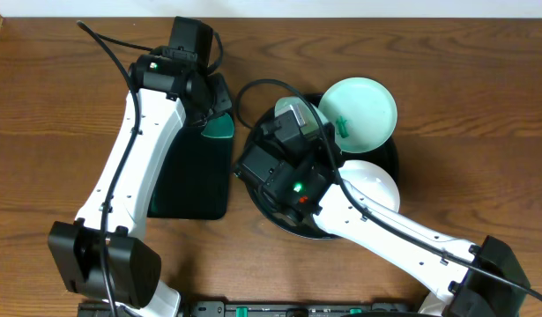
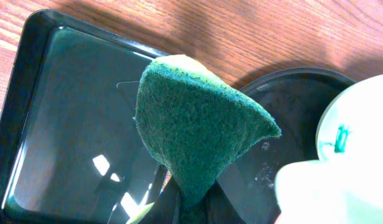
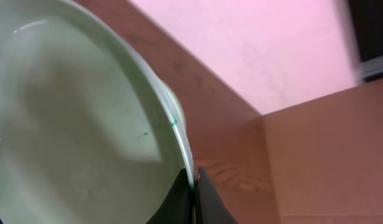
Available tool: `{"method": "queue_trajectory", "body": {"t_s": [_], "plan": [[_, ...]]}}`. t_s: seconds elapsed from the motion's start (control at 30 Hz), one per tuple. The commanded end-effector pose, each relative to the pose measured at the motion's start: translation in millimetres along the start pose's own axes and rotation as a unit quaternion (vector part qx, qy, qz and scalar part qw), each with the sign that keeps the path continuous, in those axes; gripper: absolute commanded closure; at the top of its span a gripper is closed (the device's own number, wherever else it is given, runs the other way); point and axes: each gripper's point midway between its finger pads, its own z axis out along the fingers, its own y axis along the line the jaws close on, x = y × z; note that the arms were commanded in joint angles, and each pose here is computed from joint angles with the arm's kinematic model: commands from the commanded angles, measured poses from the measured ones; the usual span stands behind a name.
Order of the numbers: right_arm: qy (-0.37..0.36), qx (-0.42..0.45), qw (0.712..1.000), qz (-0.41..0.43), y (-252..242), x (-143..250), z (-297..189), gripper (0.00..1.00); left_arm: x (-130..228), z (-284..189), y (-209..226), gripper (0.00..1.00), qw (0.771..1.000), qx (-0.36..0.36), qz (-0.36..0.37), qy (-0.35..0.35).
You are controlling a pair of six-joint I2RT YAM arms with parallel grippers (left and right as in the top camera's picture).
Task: Clean dirty plates on tray and stack at the side
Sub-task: 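Grasp the scrubbed pale green plate with right gripper and lift it off the tray, then place the pale green plate on the table right of the round tray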
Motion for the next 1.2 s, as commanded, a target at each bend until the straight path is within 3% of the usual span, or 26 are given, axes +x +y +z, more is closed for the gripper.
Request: {"method": "queue_trajectory", "body": {"t_s": [0.0,0.3,0.43,0.6,0.83,0.93,1.17], "plan": [[0.028,-0.052,0.997,0.057,6.0,4.5,3.3,0.99,-0.4,-2.1,-1.5,0.93,1.0,0.002,0.007,0.0],[0.138,-0.204,0.962,0.122,30.7,32.3,29.5,0.99,2.0,-2.2,0.0,0.93,1.0,-0.001,0.007,0.005],[0.182,-0.298,0.917,0.194,23.4,36.1,35.0,0.99,2.9,-2.2,0.5,0.93,1.0,-0.002,0.007,0.006],[0.198,-0.36,0.861,0.299,-22.0,38.4,43.5,0.99,3.5,-2.2,0.8,0.93,1.0,-0.003,0.007,0.007],[0.258,-0.325,0.798,0.438,-110.0,97.3,72.4,0.99,4.5,-2.2,1.3,0.93,1.0,-0.004,0.007,0.01],[0.284,-0.286,0.785,0.471,-139.2,132.3,88.3,0.99,4.4,-2.2,1.3,0.93,1.0,-0.004,0.007,0.009],[0.338,-0.199,0.739,0.547,-177.0,220.1,115.2,0.99,7.5,-2.3,3.2,0.93,1.0,-0.008,0.007,0.016]]}}
